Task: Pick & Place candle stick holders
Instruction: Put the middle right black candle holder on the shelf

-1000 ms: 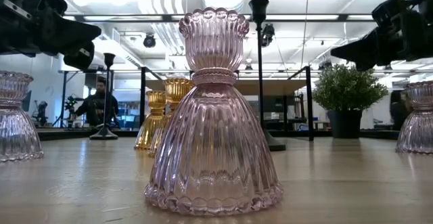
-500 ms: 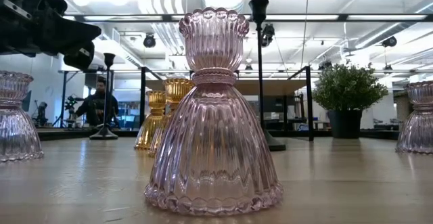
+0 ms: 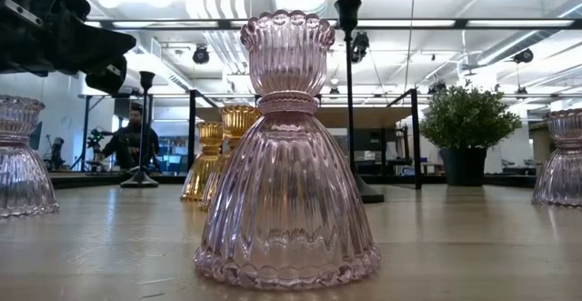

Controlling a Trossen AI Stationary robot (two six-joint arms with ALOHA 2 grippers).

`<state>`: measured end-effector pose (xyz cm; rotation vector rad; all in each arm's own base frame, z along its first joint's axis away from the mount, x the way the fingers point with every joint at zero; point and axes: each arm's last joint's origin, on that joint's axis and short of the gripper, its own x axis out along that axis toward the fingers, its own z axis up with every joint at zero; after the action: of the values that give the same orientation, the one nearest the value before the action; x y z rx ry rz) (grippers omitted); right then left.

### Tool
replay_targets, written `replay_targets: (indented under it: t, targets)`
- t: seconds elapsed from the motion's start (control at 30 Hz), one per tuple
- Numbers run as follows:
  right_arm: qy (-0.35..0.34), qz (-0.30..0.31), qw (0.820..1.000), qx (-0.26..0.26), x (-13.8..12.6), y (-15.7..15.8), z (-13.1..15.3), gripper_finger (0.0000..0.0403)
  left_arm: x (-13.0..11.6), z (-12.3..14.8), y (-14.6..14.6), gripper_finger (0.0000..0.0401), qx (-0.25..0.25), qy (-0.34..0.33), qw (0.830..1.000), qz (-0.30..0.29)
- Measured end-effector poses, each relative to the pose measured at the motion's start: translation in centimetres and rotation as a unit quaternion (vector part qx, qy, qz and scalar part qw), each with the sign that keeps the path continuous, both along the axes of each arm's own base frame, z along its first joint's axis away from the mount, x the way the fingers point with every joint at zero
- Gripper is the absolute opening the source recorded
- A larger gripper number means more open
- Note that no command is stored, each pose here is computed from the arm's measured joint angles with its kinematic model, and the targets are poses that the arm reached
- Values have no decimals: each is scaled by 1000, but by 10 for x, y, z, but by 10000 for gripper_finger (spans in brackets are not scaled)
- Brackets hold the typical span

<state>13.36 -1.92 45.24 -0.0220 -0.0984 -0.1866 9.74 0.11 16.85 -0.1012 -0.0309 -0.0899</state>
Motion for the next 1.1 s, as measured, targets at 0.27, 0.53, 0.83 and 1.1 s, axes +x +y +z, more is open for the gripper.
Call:
replay_targets:
  t: [0.27,0.53,0.83,1.1]
  targets:
    - [140,82,981,104,39,5,-2,8,0,0,0,19,0,0,1000,0]
    - [186,89,967,149,67,29,-17,8,0,0,0,19,0,0,1000,0]
    - [228,50,963,137,79,72,-48,8,0,0,1,19,63,-2,998,23]
    - [257,-10,957,132,74,103,-91,8,0,-1,2,19,77,-1,997,29]
